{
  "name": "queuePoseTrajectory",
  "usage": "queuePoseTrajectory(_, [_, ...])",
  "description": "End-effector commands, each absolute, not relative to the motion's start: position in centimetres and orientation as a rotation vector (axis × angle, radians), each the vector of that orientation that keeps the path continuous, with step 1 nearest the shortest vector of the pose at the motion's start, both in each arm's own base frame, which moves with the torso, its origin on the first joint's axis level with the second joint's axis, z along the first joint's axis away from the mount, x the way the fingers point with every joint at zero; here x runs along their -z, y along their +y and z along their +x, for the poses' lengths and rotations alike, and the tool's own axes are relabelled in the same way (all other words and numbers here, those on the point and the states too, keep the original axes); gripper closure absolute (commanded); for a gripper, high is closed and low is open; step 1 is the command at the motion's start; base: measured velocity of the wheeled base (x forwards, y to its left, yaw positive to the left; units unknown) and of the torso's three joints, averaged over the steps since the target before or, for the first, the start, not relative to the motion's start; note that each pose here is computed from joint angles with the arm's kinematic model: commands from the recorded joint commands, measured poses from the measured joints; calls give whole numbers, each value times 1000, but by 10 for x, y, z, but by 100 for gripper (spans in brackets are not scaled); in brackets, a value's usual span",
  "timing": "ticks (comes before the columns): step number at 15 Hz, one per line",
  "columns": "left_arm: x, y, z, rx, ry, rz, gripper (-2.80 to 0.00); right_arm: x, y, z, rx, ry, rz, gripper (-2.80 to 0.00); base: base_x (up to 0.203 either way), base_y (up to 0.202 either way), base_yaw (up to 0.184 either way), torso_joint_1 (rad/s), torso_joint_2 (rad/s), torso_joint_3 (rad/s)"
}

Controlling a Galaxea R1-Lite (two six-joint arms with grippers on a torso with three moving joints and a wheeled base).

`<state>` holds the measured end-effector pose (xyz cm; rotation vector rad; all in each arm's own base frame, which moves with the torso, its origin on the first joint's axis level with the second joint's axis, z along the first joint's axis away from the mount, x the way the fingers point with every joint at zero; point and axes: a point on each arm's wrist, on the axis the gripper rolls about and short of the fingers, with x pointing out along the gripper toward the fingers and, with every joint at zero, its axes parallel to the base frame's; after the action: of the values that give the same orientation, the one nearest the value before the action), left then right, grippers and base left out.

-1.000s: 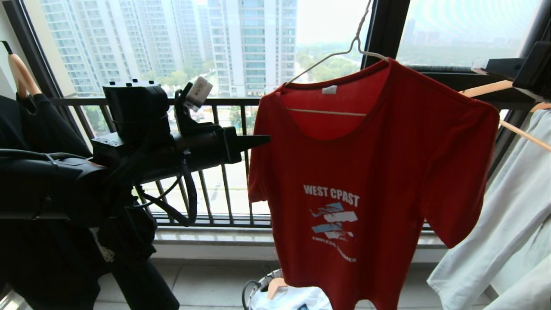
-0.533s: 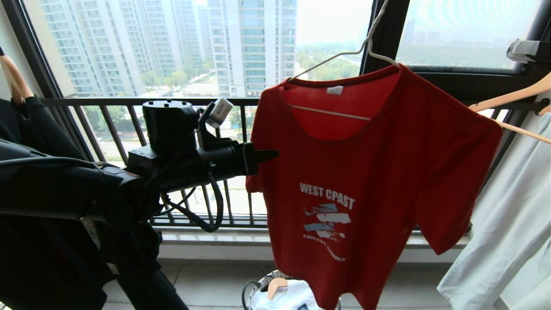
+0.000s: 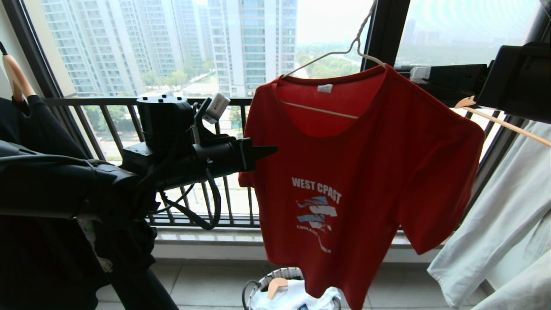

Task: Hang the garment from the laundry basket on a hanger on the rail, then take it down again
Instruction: Take the clothes off the clothes rack

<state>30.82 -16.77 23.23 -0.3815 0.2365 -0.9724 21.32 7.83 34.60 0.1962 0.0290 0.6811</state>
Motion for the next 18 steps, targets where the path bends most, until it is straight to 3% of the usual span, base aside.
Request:
queuePoseTrajectory(1, [-239, -166, 305, 979, 215, -384, 0, -335, 109, 236, -568, 84, 148, 0, 0, 0, 0, 0, 0, 0])
queuePoseTrajectory(8, [-246, -151, 307, 943, 184, -385, 0, -338, 135, 259, -412, 77, -40, 0, 0, 0, 0, 0, 0, 0])
queuePoseTrajectory(18, [-253, -146, 304, 935, 163, -388, 0, -321, 115, 298, -271, 131, -72, 0, 0, 0, 0, 0, 0, 0])
